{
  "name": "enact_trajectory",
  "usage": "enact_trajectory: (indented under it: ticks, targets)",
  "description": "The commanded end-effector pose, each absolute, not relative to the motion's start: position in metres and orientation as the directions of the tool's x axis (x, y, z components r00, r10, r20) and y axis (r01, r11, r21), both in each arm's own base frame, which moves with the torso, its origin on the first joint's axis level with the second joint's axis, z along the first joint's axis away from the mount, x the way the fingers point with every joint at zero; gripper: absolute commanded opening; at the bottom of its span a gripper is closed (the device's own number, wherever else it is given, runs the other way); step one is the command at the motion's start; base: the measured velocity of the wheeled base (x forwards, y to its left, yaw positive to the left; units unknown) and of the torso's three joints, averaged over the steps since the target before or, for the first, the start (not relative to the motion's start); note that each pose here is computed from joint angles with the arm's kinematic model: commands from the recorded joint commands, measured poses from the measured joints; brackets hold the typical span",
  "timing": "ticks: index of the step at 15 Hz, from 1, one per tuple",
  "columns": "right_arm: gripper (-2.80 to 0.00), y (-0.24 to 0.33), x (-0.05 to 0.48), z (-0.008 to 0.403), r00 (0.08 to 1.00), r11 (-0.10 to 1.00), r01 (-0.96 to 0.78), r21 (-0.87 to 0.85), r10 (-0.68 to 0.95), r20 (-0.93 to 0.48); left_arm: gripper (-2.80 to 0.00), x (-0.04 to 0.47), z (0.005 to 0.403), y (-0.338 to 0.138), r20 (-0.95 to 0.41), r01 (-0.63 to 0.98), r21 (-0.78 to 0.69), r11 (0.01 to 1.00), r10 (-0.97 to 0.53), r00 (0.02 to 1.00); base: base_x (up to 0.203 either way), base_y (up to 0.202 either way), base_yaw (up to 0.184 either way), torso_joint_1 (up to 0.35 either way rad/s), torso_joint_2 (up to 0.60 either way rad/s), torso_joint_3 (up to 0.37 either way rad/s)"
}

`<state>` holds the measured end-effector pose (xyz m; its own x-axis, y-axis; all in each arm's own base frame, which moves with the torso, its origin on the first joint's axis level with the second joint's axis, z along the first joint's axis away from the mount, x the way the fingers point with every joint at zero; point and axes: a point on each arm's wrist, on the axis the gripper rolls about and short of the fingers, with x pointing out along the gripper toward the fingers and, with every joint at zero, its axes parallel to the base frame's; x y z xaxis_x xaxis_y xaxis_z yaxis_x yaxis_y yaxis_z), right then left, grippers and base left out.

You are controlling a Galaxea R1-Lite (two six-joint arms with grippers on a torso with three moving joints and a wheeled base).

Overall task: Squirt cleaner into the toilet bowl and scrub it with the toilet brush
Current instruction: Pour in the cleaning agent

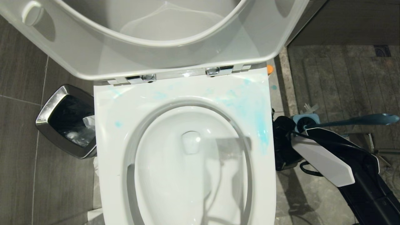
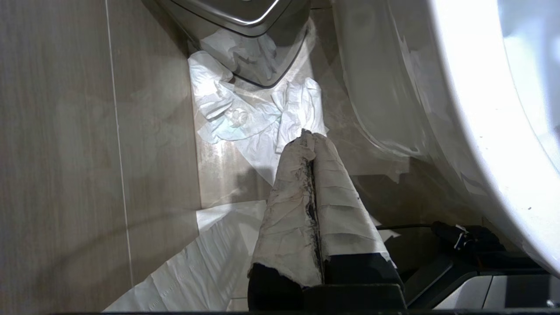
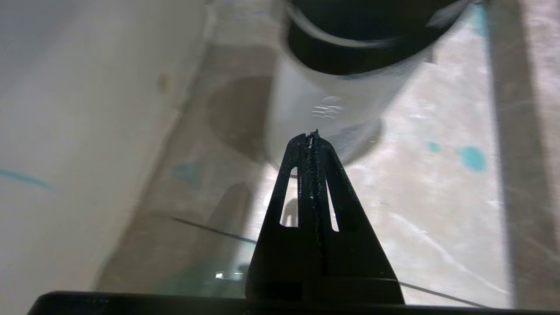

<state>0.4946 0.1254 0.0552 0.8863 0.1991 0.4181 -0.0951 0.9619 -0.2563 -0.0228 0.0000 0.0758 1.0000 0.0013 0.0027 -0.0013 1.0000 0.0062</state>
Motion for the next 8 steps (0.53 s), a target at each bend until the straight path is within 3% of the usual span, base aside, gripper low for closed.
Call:
enact_trajectory:
  ticks: [1, 8]
  targets:
    - [-2.80, 0.123, 0.492, 0.060, 0.884, 0.960, -0.080, -0.268, 0.193, 0.426, -2.80, -0.023, 0.076, 0.000, 0.002, -0.002, 0.006, 1.000, 0.002, 1.000, 0.000, 0.000, 0.000, 0.000, 0.00, 0.000]
    - [-2.80, 0.100, 0.503, 0.086, 0.847, 0.939, 0.048, -0.340, 0.142, 0.512, -2.80, -0.023, 0.076, 0.000, 0.002, -0.002, 0.006, 1.000, 0.002, 1.000, 0.000, 0.000, 0.000, 0.000, 0.00, 0.000]
